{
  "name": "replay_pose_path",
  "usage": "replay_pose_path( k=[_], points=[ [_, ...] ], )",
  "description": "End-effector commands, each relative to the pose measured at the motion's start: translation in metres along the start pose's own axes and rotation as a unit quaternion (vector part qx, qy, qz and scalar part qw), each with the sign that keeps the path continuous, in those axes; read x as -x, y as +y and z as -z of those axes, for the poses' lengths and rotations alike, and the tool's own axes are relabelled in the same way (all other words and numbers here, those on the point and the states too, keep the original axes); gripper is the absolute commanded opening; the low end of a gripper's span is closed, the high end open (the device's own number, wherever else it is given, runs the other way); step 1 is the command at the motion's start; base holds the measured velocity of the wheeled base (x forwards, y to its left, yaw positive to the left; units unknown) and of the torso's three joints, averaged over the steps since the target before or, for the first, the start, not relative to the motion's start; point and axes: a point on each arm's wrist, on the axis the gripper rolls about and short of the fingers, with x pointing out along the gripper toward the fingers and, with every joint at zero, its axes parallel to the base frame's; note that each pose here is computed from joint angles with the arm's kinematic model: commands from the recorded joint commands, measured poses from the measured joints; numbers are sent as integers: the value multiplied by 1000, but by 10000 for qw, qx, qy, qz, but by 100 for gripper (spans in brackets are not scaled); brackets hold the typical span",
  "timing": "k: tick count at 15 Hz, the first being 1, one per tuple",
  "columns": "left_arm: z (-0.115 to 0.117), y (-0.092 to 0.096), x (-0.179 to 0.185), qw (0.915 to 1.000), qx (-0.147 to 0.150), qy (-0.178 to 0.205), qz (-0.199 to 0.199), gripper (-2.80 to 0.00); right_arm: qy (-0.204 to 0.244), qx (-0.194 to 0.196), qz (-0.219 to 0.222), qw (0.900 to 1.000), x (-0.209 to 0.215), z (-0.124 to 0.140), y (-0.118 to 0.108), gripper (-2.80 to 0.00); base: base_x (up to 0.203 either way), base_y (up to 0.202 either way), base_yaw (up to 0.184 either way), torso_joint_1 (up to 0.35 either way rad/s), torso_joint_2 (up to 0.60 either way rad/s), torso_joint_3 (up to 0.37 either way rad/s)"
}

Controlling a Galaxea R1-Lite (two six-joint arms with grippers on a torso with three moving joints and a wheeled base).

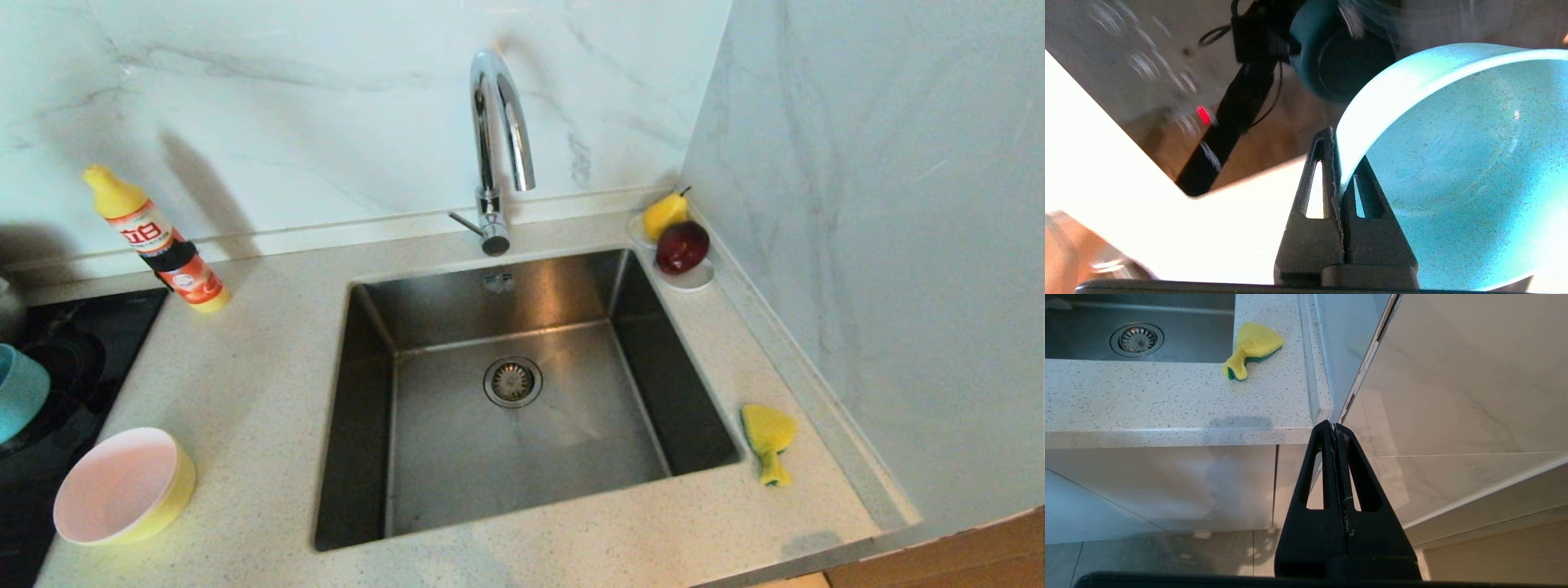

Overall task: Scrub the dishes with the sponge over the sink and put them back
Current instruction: Place the bowl on the bowl

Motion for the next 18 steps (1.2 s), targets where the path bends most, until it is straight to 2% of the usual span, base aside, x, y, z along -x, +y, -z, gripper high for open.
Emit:
replay_pose_path(
  k=[1,5,8,10,13,16,18],
  points=[
    [28,-17,23,9985,-526,18,128,-280,-3,1,-4,10000,0,0,0,-280,0,0,0,0,0,0],
    [80,-37,30,9884,-1471,347,154,-280,-3,8,-3,10000,0,0,0,-280,0,0,0,0,0,0],
    [103,-47,31,9816,-1850,457,137,-280,-3,1,-3,10000,0,0,0,-280,0,0,0,0,0,0],
    [115,-50,30,9739,-2230,429,-3,-280,-10,3,-3,10000,0,0,0,-280,0,0,0,0,0,0],
    [118,-53,19,9703,-2408,129,-189,-280,-9,8,-3,10000,0,0,0,-280,0,0,0,0,0,0],
    [121,-47,3,9670,-2529,35,-302,-280,-10,1,-3,10000,0,0,0,-280,0,0,0,0,0,0],
    [125,-41,-3,9655,-2577,124,-360,-280,-10,8,-3,10000,0,0,0,-280,0,0,0,0,0,0]
  ],
)
